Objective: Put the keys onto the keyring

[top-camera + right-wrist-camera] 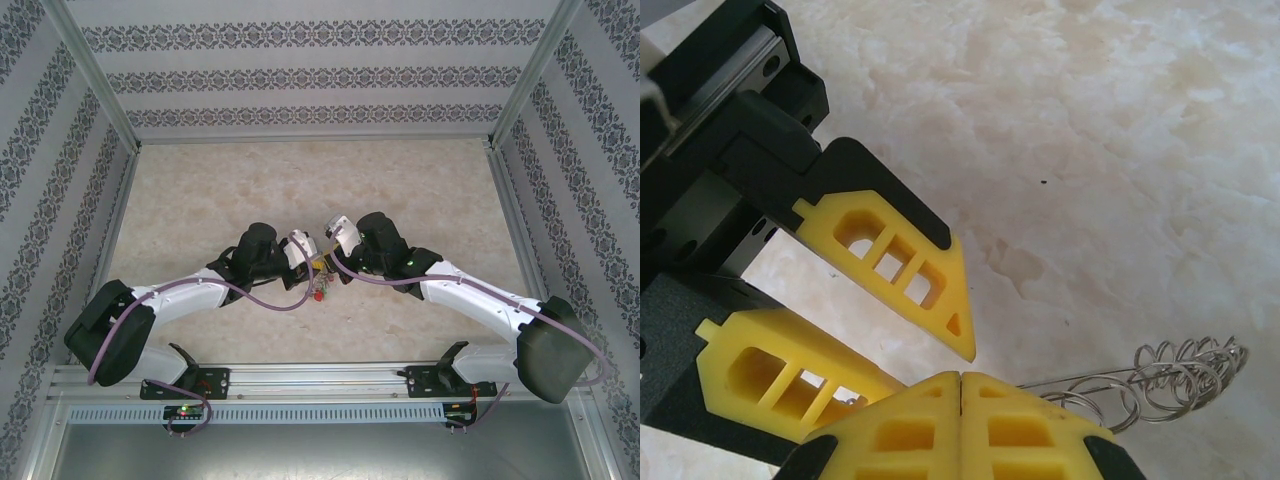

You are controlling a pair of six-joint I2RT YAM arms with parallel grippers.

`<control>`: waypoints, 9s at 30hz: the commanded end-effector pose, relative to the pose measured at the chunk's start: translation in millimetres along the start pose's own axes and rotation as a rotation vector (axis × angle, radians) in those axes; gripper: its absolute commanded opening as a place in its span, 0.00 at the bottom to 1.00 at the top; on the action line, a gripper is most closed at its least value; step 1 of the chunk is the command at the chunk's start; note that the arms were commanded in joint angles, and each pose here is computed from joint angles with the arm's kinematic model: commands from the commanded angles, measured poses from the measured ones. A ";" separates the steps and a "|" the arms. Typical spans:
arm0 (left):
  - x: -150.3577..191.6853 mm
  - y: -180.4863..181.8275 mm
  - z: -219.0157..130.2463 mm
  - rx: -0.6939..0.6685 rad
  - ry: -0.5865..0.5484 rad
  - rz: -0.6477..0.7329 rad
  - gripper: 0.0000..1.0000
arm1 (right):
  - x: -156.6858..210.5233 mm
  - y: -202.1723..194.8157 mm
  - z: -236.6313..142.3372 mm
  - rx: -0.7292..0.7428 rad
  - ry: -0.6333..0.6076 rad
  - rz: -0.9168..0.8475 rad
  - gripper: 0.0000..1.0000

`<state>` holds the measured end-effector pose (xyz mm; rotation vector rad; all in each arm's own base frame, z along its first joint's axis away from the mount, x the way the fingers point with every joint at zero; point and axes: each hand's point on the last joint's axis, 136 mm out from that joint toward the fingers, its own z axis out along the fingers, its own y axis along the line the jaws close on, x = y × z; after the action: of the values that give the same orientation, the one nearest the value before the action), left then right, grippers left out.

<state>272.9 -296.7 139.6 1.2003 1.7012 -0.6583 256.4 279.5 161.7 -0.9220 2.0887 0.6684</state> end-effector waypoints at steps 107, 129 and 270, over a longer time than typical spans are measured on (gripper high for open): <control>-18.7 -1.8 12.9 0.043 -0.045 0.032 0.23 | -23.2 11.1 -11.2 -0.096 -0.069 0.049 0.00; -7.6 -3.1 12.9 0.025 -0.058 0.025 0.00 | 7.2 -31.9 -9.5 0.076 -0.023 0.163 0.00; -12.4 9.6 18.8 0.027 -0.001 0.087 0.17 | -11.5 5.2 -4.5 -0.117 -0.033 0.103 0.00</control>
<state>281.9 -309.5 131.0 1.2903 1.6682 -0.6217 257.3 272.1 159.4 -0.8250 2.1617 0.8131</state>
